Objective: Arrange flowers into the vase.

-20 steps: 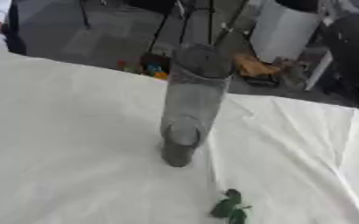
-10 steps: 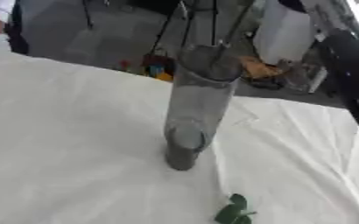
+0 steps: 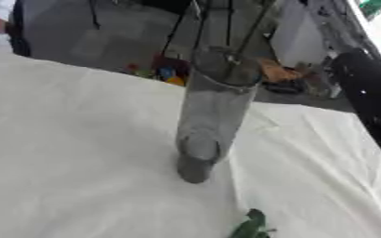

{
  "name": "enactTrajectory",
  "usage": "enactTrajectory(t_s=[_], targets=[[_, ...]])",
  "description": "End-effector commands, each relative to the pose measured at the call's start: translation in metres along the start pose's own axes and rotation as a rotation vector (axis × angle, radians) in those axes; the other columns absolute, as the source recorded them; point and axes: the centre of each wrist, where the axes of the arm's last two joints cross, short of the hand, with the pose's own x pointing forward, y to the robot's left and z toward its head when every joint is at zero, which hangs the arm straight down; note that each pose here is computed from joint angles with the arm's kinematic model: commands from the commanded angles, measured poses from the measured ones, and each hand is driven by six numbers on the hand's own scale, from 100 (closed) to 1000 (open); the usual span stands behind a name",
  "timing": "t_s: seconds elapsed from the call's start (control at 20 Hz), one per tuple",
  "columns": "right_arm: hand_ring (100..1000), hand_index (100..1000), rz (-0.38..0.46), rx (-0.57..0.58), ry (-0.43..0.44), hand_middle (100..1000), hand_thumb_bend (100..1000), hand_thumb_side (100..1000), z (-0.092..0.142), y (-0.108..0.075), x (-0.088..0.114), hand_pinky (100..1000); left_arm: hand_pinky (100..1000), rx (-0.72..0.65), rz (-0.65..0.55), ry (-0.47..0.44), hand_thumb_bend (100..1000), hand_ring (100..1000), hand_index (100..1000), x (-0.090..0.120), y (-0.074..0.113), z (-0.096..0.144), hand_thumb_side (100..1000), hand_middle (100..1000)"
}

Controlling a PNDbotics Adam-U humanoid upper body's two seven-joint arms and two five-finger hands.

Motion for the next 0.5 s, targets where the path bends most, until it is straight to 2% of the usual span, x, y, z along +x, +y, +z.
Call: enactTrajectory(t_s=[0.05,0.5], targets=[[100,100,-0.015,-0.003,-0.026,100,100,1000,-0.0029,-0.0025,0.0131,100,795,-0.001,0.002,-0.036,100,875,935,0.0046,0.0003,-0.0074,1000,868],[100,100,0.020,0.016,-0.028,100,100,1000,0.0017,-0.0008,0.0071,100,795,0.003,0.005,-0.042,100,876,935,0.0049,-0.0002,-0.0088,1000,869]])
